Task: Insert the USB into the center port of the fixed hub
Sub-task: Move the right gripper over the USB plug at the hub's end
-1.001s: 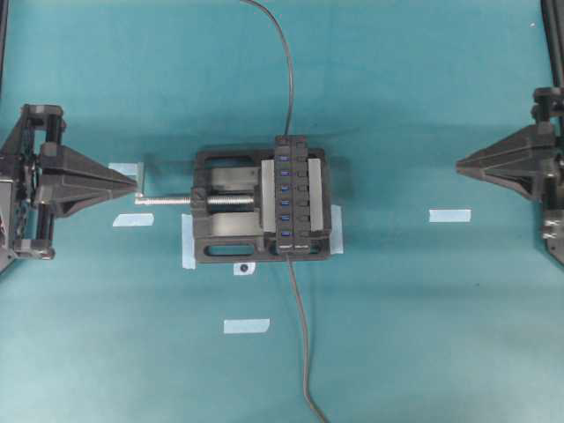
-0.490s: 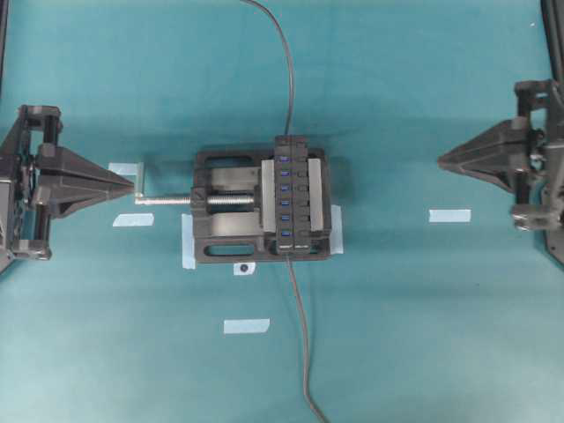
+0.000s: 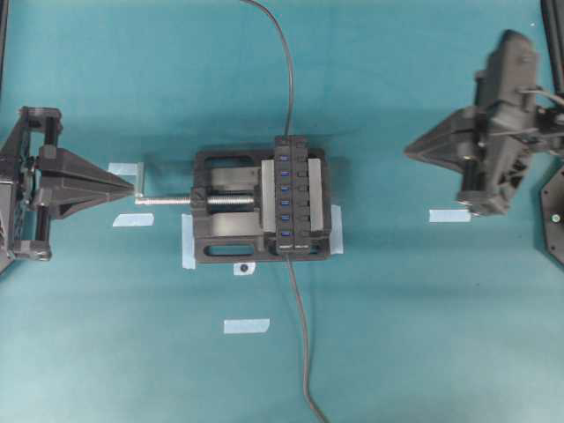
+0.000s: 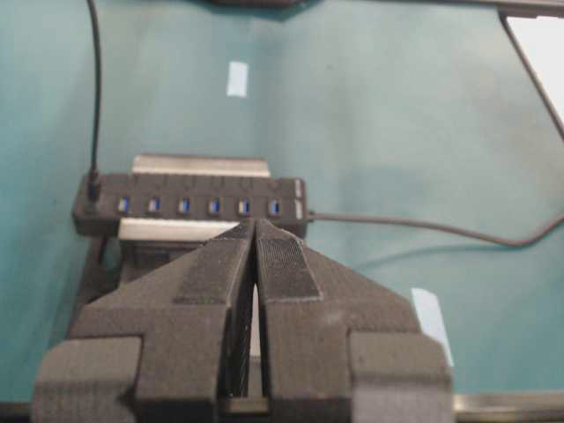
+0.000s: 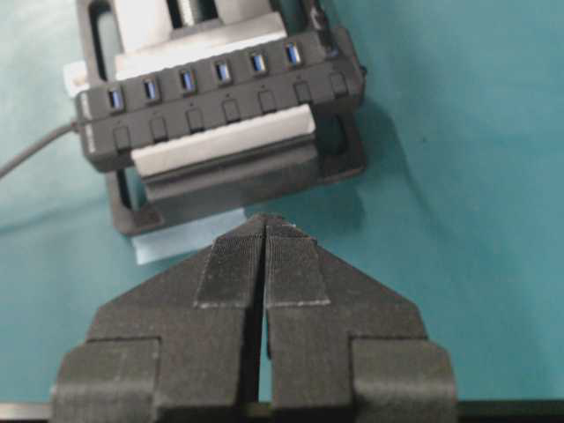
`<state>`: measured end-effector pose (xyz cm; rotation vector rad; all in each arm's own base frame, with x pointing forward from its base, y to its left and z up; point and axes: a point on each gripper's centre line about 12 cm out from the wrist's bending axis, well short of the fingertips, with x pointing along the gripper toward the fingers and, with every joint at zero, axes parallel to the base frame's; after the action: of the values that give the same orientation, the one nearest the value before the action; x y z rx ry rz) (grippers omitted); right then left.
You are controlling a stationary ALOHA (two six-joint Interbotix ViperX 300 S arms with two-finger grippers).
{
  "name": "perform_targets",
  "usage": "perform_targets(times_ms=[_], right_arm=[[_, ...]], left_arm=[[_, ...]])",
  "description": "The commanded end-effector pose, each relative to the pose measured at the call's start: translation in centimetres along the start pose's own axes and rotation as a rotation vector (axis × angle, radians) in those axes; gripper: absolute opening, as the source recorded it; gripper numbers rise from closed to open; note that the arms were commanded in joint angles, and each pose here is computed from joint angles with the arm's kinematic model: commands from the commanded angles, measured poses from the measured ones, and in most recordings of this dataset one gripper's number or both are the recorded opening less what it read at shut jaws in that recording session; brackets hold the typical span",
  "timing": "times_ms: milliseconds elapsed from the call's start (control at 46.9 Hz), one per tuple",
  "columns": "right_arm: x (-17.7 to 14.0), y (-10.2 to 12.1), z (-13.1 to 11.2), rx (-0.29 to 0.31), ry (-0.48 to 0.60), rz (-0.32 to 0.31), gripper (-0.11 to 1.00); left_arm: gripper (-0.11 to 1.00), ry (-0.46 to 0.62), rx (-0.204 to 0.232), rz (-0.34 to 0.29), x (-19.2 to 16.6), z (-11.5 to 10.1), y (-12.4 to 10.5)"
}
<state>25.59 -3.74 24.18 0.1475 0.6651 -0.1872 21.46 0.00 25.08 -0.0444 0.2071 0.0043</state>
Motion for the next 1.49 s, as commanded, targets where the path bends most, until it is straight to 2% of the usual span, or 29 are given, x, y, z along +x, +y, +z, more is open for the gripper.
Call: perform_targets(times_ms=[0,256,618,788,959,1257,1470], right_arm=[[0.4,0.1,1.5,-0.035,-0.017,-0.002,0.00],[3.1,-0.3,2.9,-0.096,0.030,-0.019,0.00],[7.1,-0.8,3.5,-0.173,0.104,-0.031,0.00],[8.3,-1.6,3.6,-0.178,0.113,-0.045,0.00],[9.3,-1.9,4.5,-0.184,0.070,-0.051,0.00],[11.4,-1.9,5.2,-0.198,0.089,-0.050,0.00],[12.3,-2.0,4.7,-0.213,0.105,-0.049,0.00]], left_arm=[[0.02,-0.020,0.000,-0.003,0.2,0.8,-0.1],[0.02,-0.020,-0.001,-0.003,0.2,0.8,-0.1],[0.02,-0.010,-0.014,-0.005,0.2,0.5,-0.1],[0.02,-0.014,-0.027,-0.006,0.2,0.6,-0.1],[0.02,-0.013,-0.030,-0.006,0.2,0.6,-0.1],[0.02,-0.010,-0.030,-0.005,0.2,0.5,-0.1],[0.02,-0.013,-0.030,-0.006,0.2,0.6,-0.1]])
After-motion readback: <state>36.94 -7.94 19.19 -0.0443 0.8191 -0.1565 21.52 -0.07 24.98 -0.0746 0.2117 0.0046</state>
